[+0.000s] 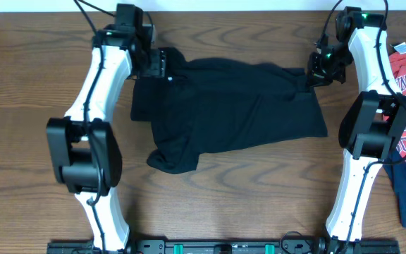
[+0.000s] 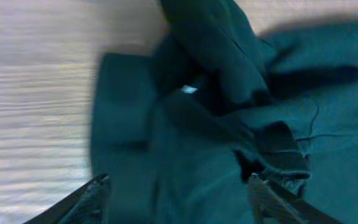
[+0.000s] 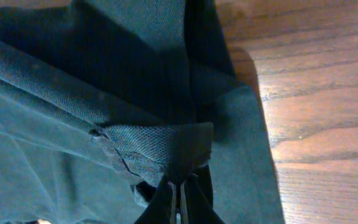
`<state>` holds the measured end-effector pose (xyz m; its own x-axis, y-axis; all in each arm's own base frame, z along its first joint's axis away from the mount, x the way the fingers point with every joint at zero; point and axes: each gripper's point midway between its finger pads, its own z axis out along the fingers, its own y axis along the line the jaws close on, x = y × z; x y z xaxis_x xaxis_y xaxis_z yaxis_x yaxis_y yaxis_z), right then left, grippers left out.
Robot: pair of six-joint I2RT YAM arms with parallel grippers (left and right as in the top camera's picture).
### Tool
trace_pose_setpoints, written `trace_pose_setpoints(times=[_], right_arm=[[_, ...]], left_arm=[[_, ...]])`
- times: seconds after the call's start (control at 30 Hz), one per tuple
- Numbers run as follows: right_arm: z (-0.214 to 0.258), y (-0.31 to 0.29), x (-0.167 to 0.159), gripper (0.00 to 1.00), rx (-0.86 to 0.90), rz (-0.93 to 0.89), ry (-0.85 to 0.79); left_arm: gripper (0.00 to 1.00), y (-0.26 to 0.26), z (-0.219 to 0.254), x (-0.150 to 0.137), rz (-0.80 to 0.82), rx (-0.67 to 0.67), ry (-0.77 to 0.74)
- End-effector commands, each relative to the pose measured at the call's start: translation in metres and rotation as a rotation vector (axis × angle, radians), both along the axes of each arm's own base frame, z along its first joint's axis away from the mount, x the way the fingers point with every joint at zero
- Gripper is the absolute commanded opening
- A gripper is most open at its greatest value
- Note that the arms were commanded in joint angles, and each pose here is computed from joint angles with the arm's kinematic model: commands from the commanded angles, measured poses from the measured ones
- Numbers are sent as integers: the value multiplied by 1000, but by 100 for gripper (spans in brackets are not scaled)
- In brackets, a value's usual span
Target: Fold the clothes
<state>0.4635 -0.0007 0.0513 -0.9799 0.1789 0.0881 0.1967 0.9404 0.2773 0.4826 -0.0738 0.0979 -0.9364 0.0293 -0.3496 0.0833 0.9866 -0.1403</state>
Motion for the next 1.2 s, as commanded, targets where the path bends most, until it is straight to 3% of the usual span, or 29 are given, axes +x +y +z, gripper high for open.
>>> trace_pose_setpoints(times=[0.0,0.4,0.67,0.73,0.8,0.83,1.17], right_arm=[[2,4,2,1,7,2,-7],[2,9,2,1,7,24,-12],[2,10,1,1,8,32,-11],[2,11,1,1,9,34,-11],[2,11,1,1,9,35,-12],[2,12,1,1,9,35,-12],[3,14,6,1,11,71,-42]], left_arm=[[70,-29,-28,-7,-18,-91,73],[71,-67,-21,25,-5,-157,-60],[70,-70,-46,19,-7,-149,-1],[58,-72,-55,16,-8,-146,20],[19,-73,-63,14,-12,-142,39],[6,-73,-66,14,-11,-141,44],[6,-38,-28,30,62,-75,-58]])
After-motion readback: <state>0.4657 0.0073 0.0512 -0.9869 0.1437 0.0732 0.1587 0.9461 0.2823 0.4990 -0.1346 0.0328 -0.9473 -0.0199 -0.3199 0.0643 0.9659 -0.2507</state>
